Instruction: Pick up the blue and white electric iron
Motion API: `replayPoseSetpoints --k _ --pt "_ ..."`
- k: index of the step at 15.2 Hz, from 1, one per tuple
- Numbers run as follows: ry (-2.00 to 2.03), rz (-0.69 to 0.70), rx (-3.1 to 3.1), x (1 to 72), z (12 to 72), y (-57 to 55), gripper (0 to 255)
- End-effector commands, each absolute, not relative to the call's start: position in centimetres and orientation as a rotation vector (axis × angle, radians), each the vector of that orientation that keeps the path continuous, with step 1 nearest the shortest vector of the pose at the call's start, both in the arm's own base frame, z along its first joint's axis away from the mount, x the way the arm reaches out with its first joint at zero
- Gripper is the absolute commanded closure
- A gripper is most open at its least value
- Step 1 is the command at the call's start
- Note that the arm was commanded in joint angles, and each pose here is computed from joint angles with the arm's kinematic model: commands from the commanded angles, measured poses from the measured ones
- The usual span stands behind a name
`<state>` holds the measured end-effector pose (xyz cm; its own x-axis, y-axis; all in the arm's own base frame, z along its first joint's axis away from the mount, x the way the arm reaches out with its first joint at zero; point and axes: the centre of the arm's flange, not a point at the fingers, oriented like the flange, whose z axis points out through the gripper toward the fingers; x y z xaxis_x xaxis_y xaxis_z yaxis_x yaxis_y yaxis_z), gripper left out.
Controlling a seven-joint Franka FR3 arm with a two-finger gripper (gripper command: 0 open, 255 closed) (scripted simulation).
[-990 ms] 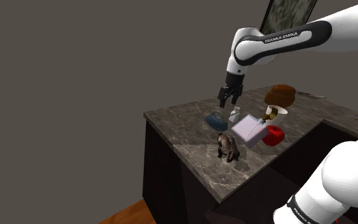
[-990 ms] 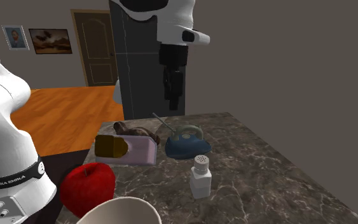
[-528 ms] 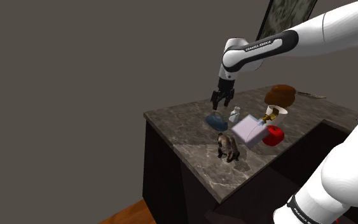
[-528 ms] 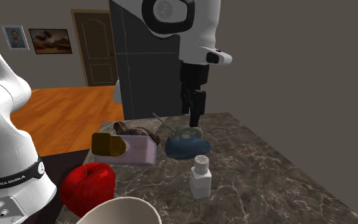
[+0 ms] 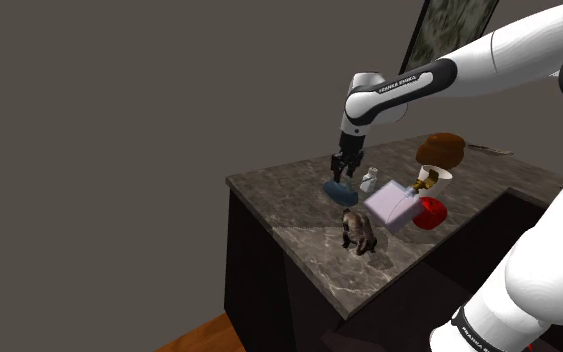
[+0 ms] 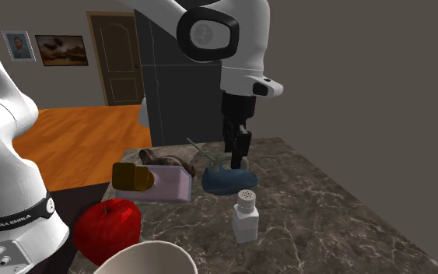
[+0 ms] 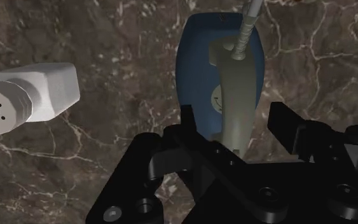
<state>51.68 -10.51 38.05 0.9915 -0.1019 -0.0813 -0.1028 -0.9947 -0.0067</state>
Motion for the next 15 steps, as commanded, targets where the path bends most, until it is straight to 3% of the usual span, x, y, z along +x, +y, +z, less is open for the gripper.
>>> replayPoseSetpoints --k 1,9,15 --pt "0.161 0.126 -3.124 51.7 38.0 -10.5 255" --pt "0.161 0.126 -3.124 51.6 37.9 -10.5 255" --pt "0.161 0.126 -3.124 51.6 41.1 -10.5 255"
